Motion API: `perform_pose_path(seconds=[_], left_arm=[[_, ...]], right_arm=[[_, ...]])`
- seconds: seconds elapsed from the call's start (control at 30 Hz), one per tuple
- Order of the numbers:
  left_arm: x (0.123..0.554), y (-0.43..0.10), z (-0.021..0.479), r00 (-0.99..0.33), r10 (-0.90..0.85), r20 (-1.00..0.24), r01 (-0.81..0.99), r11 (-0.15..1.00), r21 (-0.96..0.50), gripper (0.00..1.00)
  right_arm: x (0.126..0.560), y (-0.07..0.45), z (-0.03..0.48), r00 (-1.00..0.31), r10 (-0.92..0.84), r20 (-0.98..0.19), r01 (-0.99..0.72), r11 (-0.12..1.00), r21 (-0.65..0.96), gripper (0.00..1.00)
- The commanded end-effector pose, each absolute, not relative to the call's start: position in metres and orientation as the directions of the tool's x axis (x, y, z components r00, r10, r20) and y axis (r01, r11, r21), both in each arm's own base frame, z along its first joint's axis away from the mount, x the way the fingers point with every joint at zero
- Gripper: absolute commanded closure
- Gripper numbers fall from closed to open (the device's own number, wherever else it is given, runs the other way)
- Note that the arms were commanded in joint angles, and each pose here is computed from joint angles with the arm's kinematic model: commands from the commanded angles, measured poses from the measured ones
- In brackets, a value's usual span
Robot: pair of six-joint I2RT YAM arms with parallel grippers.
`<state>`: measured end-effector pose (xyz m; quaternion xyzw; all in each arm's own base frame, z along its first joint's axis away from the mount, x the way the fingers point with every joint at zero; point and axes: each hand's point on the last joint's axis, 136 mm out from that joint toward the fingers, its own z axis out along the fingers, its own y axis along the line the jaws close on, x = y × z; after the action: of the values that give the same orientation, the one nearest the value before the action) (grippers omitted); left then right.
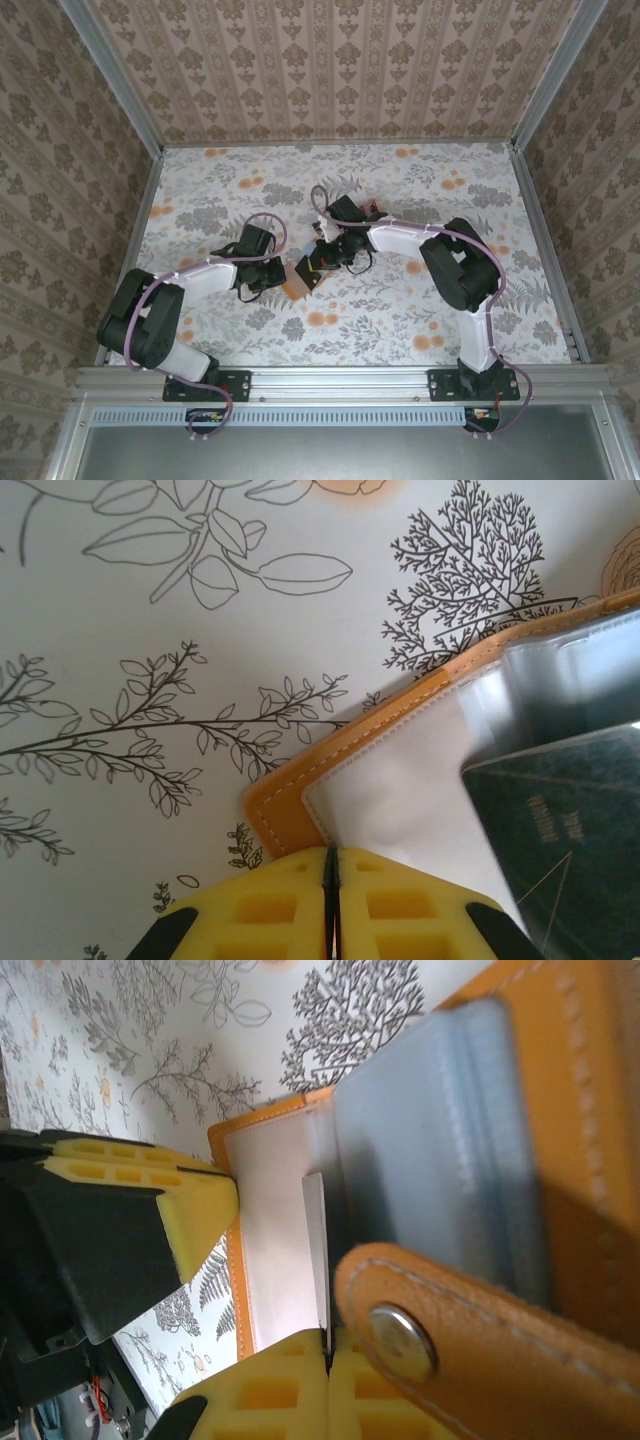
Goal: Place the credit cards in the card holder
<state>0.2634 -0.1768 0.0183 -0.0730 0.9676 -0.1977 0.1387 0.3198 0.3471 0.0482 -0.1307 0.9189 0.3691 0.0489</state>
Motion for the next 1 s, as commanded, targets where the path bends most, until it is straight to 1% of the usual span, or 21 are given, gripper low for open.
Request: perform_pose_path(seconds=[0.0, 0.13, 0.47, 0.97], left_arm=[[0.251, -0.16, -0.005, -0.964, -0.186, -0.188, -0.118, 0.939, -0.323, 0.9], [0.254, -0.159, -0.007, -0.967, -0.18, -0.182, -0.116, 0.941, -0.319, 0.9], [0.255, -0.157, -0.009, -0.969, -0.173, -0.176, -0.111, 0.942, -0.315, 0.9], [0.257, -0.161, -0.01, -0.97, -0.169, -0.175, -0.104, 0.938, -0.329, 0.9]], right_arm=[[0.333, 0.337, 0.065, -0.961, -0.176, -0.214, -0.276, 0.684, 0.675, 0.98], [0.339, 0.331, 0.072, -0.962, -0.16, -0.222, -0.271, 0.677, 0.684, 0.98], [0.345, 0.329, 0.053, -0.964, -0.163, -0.21, -0.263, 0.702, 0.662, 0.97], [0.335, 0.342, 0.031, -0.971, -0.193, -0.14, -0.235, 0.67, 0.705, 0.97]])
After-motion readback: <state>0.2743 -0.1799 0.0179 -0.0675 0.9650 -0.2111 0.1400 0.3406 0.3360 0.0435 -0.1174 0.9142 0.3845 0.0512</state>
